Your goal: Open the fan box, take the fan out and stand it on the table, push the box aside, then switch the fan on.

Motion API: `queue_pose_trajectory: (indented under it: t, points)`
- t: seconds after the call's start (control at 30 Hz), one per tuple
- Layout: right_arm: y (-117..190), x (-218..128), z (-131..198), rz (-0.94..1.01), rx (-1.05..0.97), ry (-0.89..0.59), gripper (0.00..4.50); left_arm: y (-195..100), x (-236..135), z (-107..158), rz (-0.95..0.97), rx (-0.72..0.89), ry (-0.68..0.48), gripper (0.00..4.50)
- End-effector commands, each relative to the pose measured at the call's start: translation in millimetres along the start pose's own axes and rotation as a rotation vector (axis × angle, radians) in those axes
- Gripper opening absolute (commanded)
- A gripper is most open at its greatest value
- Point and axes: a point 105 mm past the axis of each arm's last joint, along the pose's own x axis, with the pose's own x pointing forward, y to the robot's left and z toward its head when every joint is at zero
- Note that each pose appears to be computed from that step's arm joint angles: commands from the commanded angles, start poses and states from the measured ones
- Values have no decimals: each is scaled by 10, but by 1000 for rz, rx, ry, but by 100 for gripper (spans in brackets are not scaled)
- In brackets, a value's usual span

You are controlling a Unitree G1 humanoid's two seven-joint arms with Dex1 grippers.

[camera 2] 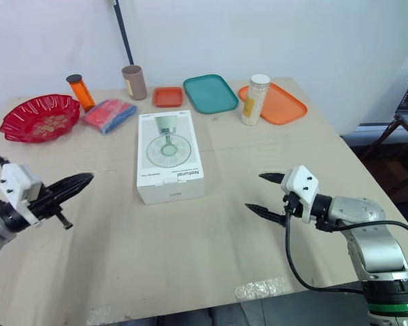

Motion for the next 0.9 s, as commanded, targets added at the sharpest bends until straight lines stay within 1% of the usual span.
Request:
queue_pose_trajectory:
  t: [0.03,0.2,0.33,0.43,0.6,0.67,0.8,0.9]
  points:
    - [-31,-4,130,-11,-39,-34,450,-35,100,99,-31,26,-15,9]
    - [-39,24,142,-10,-39,-40,450,-70,311,123,-88,6,-9,9]
    - [-51,52,143,-9,-34,-34,450,-138,621,194,-135,3,-11,9]
    - [-49,79,162,-11,-29,-39,450,-224,788,164,-165,16,15,9]
    - [-40,121,193,-15,-26,-50,450,-221,944,152,-157,21,19,9]
    - [-34,131,197,-14,-26,-53,450,-231,970,137,-160,19,25,9]
    - [-14,191,217,-7,-29,-67,450,-273,1012,17,-158,27,62,9]
    - [-12,218,235,-5,-30,-77,450,-296,1048,34,-156,28,57,9]
